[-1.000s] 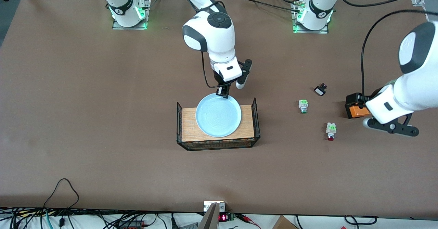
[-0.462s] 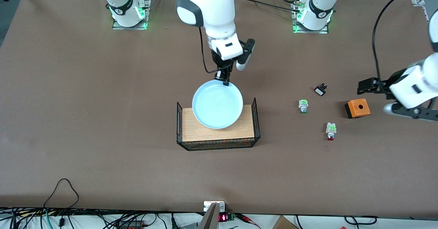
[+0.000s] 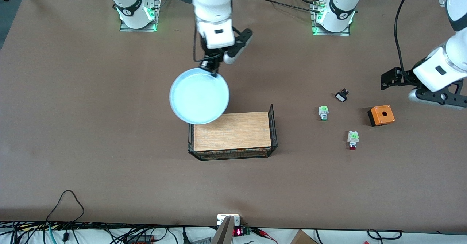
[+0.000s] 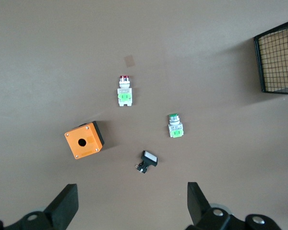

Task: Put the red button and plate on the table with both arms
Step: 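Lift the blue plate with the right gripper while the left gripper withdraws, then lower the blue plate onto the table beside the basket with the right gripper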

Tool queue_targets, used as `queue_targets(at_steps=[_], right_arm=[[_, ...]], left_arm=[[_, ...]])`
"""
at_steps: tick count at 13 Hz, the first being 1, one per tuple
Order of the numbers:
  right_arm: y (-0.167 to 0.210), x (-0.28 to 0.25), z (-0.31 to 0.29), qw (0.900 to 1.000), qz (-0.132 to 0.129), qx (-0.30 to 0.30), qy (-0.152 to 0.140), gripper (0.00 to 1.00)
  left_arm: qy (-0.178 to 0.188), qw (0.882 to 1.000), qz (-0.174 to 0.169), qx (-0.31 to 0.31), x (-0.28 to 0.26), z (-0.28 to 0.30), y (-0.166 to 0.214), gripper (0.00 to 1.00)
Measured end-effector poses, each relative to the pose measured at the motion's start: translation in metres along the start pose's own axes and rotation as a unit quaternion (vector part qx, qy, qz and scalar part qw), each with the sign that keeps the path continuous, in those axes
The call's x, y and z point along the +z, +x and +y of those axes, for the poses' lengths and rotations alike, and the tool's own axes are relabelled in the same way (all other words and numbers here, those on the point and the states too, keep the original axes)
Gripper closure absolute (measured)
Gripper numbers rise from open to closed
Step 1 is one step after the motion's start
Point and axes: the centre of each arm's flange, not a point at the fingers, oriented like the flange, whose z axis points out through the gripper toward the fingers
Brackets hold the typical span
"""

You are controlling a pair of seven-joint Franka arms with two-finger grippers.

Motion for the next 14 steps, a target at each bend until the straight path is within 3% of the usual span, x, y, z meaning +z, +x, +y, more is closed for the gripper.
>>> queue_targets(at_steps=[4, 7, 10, 14], right_arm=[[-0.051, 0.050, 0.104, 0.995, -0.058, 0.085, 0.005, 0.98], [-0.101, 0.098, 0.167, 0.983, -0.094, 0.160, 0.012, 0.98], [-0.134, 0.156, 0.178, 0.961, -0.117, 0.250, 0.014, 0.98], [-0.157, 0.240, 0.133, 0.930, -0.147, 0.334, -0.031, 0.98]], left_arm=[[0.002, 1.000, 0.002, 0.001, 0.000, 0.002, -0.001, 0.00], [0.002, 1.000, 0.002, 0.001, 0.000, 0.001, -0.001, 0.00], [0.002, 1.000, 0.003, 0.001, 0.000, 0.001, -0.001, 0.00], [0.002, 1.000, 0.003, 0.000, 0.000, 0.000, -0.001, 0.00]])
